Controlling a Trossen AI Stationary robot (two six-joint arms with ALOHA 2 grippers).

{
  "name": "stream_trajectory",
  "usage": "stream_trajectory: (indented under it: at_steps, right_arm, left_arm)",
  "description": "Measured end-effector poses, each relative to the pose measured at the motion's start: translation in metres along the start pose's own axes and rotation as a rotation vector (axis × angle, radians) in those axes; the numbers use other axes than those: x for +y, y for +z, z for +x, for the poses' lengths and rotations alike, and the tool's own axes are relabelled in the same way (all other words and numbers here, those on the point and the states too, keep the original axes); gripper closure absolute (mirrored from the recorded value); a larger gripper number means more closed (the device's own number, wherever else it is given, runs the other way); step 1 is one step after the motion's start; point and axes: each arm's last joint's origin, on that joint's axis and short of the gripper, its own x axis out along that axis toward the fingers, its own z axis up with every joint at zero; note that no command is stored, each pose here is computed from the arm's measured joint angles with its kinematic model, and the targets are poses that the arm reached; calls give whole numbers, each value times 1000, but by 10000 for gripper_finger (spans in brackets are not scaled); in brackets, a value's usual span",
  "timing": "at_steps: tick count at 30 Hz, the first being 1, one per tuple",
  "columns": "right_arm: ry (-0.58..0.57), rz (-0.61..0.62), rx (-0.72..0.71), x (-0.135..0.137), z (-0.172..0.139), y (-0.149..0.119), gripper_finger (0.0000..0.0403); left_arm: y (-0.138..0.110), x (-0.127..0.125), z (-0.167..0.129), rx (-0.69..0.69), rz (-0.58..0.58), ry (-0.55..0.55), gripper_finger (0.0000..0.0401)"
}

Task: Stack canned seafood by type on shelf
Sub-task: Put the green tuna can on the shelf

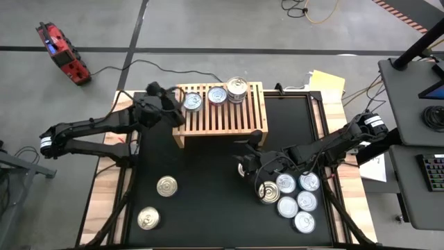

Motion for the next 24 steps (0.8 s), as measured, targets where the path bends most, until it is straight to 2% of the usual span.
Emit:
stream_trajectory:
  at_steps: [3,5,6,7,10,11,12,18,20,24]
  right_arm:
    - [-3,-4,-1,-1,0,0,164]
    - [-8,-14,-2,-4,-1,0,171]
    - [-13,-14,-2,-6,-1,0,174]
    - [-20,-12,-2,-9,-1,0,178]
    - [-50,-18,0,-22,-1,-1,196]
    - [-63,-25,3,-28,-1,-1,204]
    - [-73,-32,11,-33,-1,-3,214]
    - [-122,-7,61,-77,2,-20,298]
    - [-95,37,65,-91,3,-28,332]
    - [-46,134,58,-111,3,-40,386]
  left_arm:
    - [-1,6,-1,51,-77,171,209]
    - [-4,4,-1,79,-53,157,249]
    - [-6,2,0,73,-33,82,273]
    - [-7,-2,0,51,-4,-56,300]
    - [-11,-17,-6,-74,124,-618,378]
    - [-10,-20,-8,-122,139,-717,388]
    - [-9,-20,-8,-151,142,-739,390]
    - [-9,-10,-1,-68,209,-414,400]
    - [-10,-8,4,-42,209,-365,401]
    - [-12,-4,14,-19,193,-337,401]
